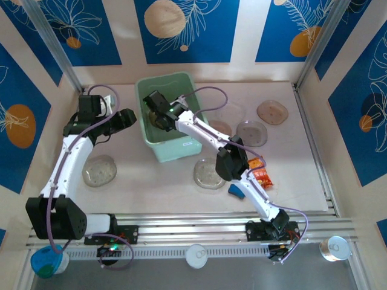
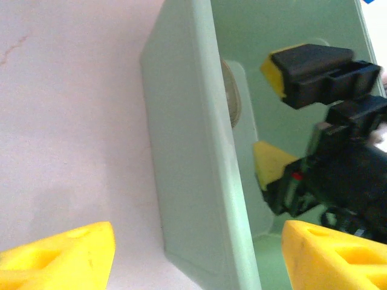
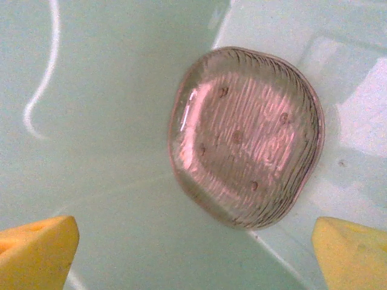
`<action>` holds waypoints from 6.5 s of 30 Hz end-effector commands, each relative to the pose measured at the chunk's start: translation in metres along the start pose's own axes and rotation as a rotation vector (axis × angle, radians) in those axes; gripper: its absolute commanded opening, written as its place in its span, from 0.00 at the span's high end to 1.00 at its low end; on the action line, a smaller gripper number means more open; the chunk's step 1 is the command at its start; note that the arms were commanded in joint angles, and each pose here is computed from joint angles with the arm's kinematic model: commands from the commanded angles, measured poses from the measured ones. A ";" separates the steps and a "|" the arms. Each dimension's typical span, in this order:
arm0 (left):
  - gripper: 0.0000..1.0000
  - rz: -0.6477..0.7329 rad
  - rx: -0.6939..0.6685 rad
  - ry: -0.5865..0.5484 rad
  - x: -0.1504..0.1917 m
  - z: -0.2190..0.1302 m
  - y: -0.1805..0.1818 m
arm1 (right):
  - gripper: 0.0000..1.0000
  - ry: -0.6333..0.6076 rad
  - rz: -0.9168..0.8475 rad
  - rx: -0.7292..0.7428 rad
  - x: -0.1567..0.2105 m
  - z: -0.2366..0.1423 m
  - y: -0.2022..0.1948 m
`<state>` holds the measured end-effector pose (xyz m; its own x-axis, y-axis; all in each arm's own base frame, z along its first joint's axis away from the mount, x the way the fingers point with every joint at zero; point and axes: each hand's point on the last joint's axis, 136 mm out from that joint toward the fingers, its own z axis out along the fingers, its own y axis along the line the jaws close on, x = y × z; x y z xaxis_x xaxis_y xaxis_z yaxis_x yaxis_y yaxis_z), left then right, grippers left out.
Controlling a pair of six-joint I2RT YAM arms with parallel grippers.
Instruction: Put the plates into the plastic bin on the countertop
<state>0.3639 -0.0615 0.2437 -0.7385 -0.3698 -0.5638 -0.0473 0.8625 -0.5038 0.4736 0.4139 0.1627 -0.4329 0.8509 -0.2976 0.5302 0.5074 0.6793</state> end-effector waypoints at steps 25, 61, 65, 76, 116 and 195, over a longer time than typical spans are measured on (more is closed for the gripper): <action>0.19 -0.146 -0.481 0.191 0.097 -0.034 0.130 | 0.01 0.167 -0.521 -0.214 -0.123 -0.159 -0.031; 0.18 -0.274 -0.403 0.407 0.128 0.042 0.201 | 0.02 0.331 -0.517 -0.116 -0.167 -0.125 -0.132; 0.18 -0.272 -0.360 0.436 0.136 0.053 0.200 | 0.01 0.302 -0.523 -0.091 -0.172 -0.120 -0.136; 0.17 -0.251 -0.268 0.487 0.149 0.081 0.185 | 0.01 0.323 -0.513 -0.061 -0.170 -0.105 -0.138; 0.24 -0.096 -0.418 0.344 0.073 0.044 0.188 | 0.17 0.274 -0.522 -0.133 -0.176 -0.146 -0.129; 1.00 -0.171 -0.027 -0.398 -0.080 -0.099 0.023 | 0.38 0.236 -0.393 -0.312 -0.145 -0.240 -0.090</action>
<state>0.3416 0.0355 0.3077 -0.4553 -0.5918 -0.6652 -0.2507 0.8021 -0.5420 0.3106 0.2037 0.2873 -0.7376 0.5188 -0.4322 0.0835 0.7052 0.7041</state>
